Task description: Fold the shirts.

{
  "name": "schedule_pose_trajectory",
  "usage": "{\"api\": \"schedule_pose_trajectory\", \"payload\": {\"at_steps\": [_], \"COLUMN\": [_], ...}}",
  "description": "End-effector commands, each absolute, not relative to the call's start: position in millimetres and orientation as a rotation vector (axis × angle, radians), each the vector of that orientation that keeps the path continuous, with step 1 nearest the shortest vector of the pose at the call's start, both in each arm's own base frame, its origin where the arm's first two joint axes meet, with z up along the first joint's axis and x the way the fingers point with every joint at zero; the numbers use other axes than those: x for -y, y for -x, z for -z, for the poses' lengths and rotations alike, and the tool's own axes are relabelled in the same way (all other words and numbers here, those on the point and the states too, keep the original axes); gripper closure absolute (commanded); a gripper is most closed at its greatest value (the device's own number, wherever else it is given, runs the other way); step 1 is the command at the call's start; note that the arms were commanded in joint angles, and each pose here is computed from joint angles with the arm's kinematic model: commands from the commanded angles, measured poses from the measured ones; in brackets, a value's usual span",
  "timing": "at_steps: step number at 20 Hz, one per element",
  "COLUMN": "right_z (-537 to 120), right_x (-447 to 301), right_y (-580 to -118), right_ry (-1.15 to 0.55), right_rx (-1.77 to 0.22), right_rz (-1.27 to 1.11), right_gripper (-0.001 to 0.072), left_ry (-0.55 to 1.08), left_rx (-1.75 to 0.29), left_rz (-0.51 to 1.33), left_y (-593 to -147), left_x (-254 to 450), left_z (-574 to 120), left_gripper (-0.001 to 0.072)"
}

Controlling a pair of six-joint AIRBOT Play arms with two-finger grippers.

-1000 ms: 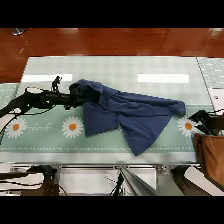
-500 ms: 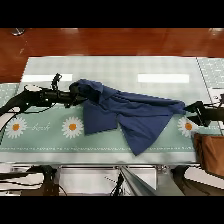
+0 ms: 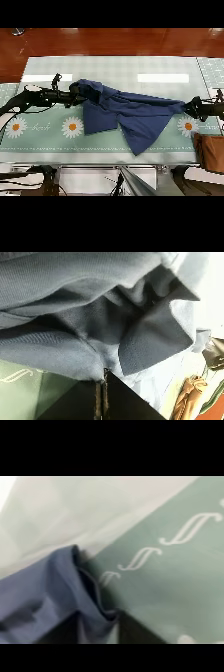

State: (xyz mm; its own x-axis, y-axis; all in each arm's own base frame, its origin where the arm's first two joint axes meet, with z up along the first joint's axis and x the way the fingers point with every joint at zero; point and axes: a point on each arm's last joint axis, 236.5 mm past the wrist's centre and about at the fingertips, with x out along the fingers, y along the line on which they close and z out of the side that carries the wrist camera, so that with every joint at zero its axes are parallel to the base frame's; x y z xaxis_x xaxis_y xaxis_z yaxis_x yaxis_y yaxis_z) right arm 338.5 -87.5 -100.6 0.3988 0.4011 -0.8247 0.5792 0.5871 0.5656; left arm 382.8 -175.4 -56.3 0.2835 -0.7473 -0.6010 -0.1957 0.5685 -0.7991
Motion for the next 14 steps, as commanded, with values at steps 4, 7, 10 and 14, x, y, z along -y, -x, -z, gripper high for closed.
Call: {"api": "schedule_pose_trajectory", "payload": {"at_steps": [4, 7, 10, 14], "right_z": [80.0, 44.7, -49.8, -223.9], "right_x": [60.5, 51.0, 65.9, 51.8], "right_y": [-347.1, -362.4, -400.6, -447.7], "right_ry": [-1.033, -1.064, -0.956, -0.729], "right_rx": [-1.186, -1.108, -0.918, -0.636], "right_rz": [-0.032, -0.118, -0.165, -0.140], "right_gripper": [0.0692, 0.0693, 0.0694, 0.0694], "left_ry": [1.001, 0.977, 0.872, 0.626], "left_rx": [-1.245, -1.185, -0.915, -0.455], "left_rz": [0.483, 0.568, 0.659, 0.791], "left_y": [-385.8, -393.7, -434.1, -446.0], "left_x": [183.8, 186.8, 172.3, 162.1], "left_z": [42.2, 4.1, -105.0, -309.6], "left_gripper": [0.0687, 0.0688, 0.0689, 0.0688]}}
